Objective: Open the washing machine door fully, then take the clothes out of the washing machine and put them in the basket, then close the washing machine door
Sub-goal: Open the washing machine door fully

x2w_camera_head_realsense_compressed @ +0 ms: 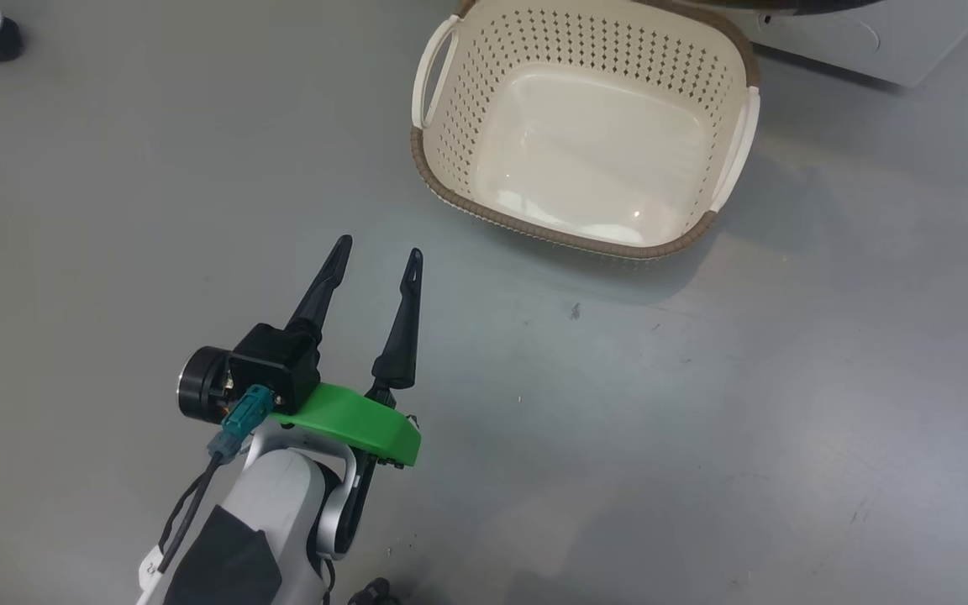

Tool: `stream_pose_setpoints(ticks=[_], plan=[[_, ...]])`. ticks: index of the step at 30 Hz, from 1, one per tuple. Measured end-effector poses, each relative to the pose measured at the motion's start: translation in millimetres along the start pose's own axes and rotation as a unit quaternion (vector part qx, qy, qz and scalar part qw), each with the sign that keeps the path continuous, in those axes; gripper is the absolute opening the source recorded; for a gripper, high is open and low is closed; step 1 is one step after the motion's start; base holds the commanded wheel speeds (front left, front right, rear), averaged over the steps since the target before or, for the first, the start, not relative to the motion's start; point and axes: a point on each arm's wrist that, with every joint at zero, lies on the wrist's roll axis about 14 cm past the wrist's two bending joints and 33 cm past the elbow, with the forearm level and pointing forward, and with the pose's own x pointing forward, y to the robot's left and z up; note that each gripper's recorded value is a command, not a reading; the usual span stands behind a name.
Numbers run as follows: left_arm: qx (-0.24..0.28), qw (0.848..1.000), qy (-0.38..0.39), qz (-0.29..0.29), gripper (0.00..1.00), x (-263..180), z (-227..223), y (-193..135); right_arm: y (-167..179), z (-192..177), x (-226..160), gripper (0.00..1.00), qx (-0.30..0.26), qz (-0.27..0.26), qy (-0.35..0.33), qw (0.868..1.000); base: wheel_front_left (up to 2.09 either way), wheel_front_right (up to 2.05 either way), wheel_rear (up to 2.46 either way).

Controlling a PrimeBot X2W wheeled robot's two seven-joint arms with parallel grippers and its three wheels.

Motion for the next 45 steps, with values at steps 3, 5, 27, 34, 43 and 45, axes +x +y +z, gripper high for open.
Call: stream_pose_setpoints(ticks=[3, 5, 27, 34, 43, 45], plan=[[0.002, 1.000, -0.008, -0.002, 1.00, -1.0, 5.8, -1.5, 0.7, -9.2, -2.6, 0.00, 0.020, 0.002, 0.006, 1.000, 0.00, 0.00, 0.00], [0.002, 1.000, -0.012, -0.003, 1.00, -1.8, 9.0, -1.9, 2.2, -15.8, -4.4, 0.00, 0.024, 0.002, 0.011, 1.000, 0.00, 0.00, 0.00], [-0.016, 0.999, -0.044, -0.019, 1.00, -13.1, 31.3, -14.6, 14.5, -47.9, -28.0, 0.00, 0.020, -0.010, 0.031, 0.999, 0.00, 0.00, 0.00], [-0.021, 0.998, -0.059, -0.015, 1.00, -12.7, 41.2, -11.8, 23.6, -30.2, -36.1, 0.00, -0.109, -0.012, 0.001, 0.994, 0.00, 0.00, 0.00], [-0.023, 0.997, -0.076, -0.027, 1.00, -17.5, 53.3, -19.9, 27.7, -19.3, -65.3, 0.00, -0.316, -0.071, -0.034, 0.946, 0.00, 0.00, 0.00], [-0.024, 0.996, -0.077, -0.027, 1.00, -20.1, 53.9, -20.8, 35.3, -13.0, -74.1, 0.00, -0.366, -0.078, -0.052, 0.926, 0.00, 0.00, 0.00]])
